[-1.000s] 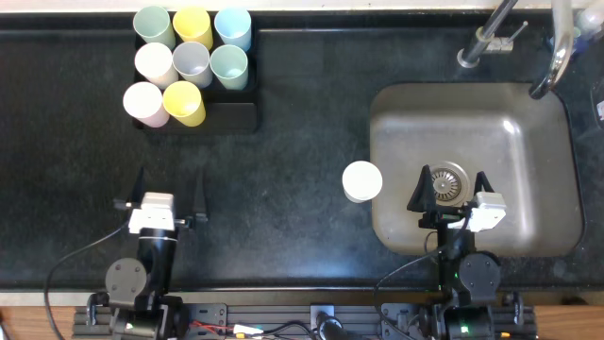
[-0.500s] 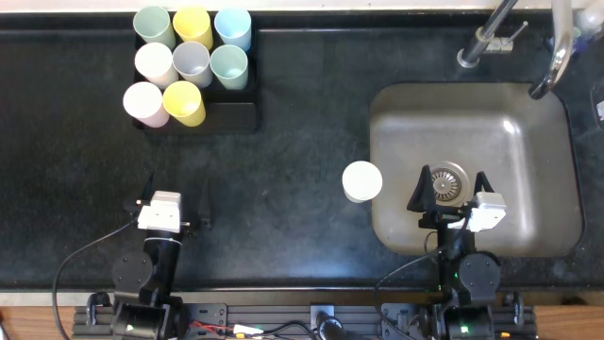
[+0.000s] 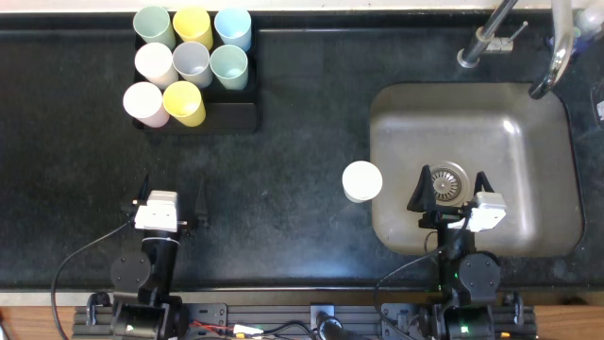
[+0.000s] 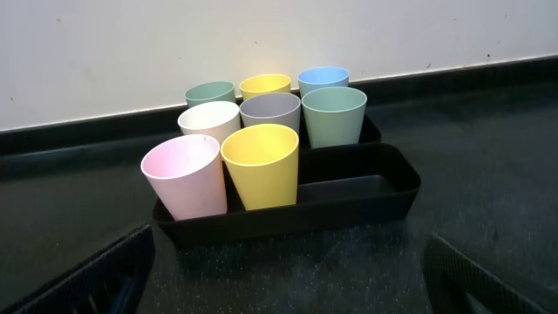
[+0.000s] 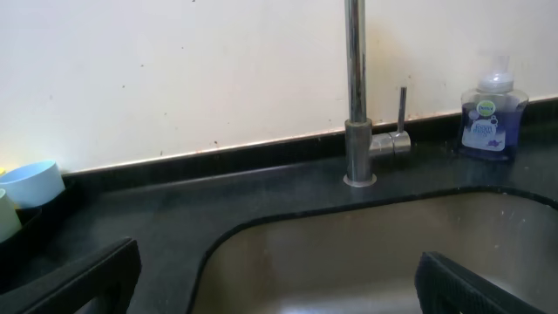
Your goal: Store Cups
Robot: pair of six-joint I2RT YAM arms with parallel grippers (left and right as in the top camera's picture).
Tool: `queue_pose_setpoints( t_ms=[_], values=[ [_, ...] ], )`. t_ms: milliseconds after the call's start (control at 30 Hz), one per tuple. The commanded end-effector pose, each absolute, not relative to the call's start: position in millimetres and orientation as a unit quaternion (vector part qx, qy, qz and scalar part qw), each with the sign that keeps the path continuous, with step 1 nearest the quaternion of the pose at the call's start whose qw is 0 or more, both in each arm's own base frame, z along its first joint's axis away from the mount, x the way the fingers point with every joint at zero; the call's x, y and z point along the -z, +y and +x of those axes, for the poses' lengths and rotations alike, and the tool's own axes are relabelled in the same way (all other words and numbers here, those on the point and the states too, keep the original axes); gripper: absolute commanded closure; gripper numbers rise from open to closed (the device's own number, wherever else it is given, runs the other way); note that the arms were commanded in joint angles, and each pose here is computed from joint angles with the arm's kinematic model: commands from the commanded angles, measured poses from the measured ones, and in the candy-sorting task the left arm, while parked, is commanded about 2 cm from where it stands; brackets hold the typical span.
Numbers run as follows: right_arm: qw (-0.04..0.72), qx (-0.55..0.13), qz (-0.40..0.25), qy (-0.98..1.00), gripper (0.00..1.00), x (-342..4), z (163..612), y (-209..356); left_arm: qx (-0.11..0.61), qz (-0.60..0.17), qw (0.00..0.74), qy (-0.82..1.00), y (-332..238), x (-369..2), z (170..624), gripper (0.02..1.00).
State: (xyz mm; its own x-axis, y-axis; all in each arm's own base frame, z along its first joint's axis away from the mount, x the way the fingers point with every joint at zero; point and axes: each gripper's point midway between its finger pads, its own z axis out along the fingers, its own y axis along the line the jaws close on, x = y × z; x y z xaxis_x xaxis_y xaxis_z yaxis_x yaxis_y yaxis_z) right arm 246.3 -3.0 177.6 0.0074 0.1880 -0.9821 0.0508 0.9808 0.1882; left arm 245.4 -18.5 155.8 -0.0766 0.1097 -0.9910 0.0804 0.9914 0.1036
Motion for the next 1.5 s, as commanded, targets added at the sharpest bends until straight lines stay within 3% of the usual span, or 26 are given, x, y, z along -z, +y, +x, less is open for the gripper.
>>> queue_pose_setpoints(
  t_ms=[33,800,900,1033,1100,1167,1300,1433,1500],
  values=[
    [0.705,-0.049,0.087,0.703,0.005,-174,247,-4,0.0,0.057,0.679,0.732,-19,-156,245,0.02],
    [0.705,-0.049,0.087,0.702,0.003,-174,247,-4,0.0,0.057,0.679,0.732,-19,-156,245,0.02],
    [0.719,-0.053,0.086,0.688,0.003,-196,243,-3,0.0,0.057,0.679,0.732,-19,-156,245,0.02],
    [0.71,-0.061,0.087,0.696,0.005,-254,228,-3,0.0,0.057,0.679,0.732,-19,-156,245,0.02],
    [0.675,-0.065,0.083,0.73,0.003,-277,225,1,0.0,0.057,0.679,0.732,-19,-156,245,0.02],
    [0.568,-0.053,0.078,0.818,0.005,-281,233,5,0.0,0.057,0.679,0.732,-19,-156,245,0.02],
    [0.373,-0.016,0.029,0.927,0.003,-262,236,16,0.0,0.057,0.679,0.732,-19,-156,245,0.02],
    [0.193,0.008,-0.086,0.977,0.005,-233,230,46,0.0,0.057,0.679,0.732,-19,-156,245,0.02],
    [0.142,0.016,-0.126,0.982,0.003,-216,232,58,0.0,0.057,0.679,0.732,-19,-156,245,0.02]
  ],
)
